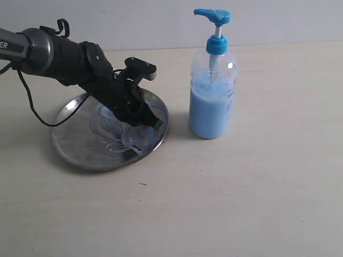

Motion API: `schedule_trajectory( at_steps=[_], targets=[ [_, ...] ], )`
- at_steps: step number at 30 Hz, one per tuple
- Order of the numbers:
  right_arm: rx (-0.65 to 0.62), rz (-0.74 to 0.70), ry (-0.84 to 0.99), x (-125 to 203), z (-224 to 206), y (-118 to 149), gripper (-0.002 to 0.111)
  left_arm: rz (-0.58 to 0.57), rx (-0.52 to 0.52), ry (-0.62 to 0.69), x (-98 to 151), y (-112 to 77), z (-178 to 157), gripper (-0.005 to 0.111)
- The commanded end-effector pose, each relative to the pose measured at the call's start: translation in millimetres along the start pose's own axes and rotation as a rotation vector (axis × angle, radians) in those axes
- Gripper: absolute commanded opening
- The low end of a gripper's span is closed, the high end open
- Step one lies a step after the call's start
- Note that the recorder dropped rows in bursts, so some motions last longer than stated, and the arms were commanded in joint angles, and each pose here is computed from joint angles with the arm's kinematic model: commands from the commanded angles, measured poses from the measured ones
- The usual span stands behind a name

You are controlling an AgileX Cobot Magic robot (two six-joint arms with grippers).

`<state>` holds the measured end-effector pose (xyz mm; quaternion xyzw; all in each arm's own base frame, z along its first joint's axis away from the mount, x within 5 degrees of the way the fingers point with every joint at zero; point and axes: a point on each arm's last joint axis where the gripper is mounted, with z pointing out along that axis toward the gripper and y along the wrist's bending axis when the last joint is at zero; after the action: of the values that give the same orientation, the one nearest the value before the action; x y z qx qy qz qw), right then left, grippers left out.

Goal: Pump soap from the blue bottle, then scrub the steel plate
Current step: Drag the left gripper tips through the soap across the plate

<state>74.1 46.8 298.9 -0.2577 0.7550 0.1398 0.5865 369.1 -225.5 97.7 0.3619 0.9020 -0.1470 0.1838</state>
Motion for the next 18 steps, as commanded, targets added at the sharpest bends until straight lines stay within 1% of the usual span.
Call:
schedule_trajectory(
  at_steps=[1, 10, 14, 18],
  targets=[
    [0.007, -0.010, -0.015, -0.2, 0.3, -0.5, 0.000, 0.022, 0.044, 0.070, 6.6, -5.7, -3.1, 0.000],
    [0.006, -0.006, -0.017, -0.4, 0.3, -0.4, 0.000, 0.039, 0.042, 0.019, -6.0, -10.9, -30.5, 0.000],
    [0.006, -0.006, -0.017, -0.4, 0.3, -0.4, 0.000, 0.037, 0.042, 0.011, -7.3, -11.4, -33.1, 0.000],
    [0.006, -0.006, -0.017, -0.4, 0.3, -0.4, 0.000, 0.033, 0.045, 0.027, -4.2, -10.4, -26.6, 0.000]
  ],
)
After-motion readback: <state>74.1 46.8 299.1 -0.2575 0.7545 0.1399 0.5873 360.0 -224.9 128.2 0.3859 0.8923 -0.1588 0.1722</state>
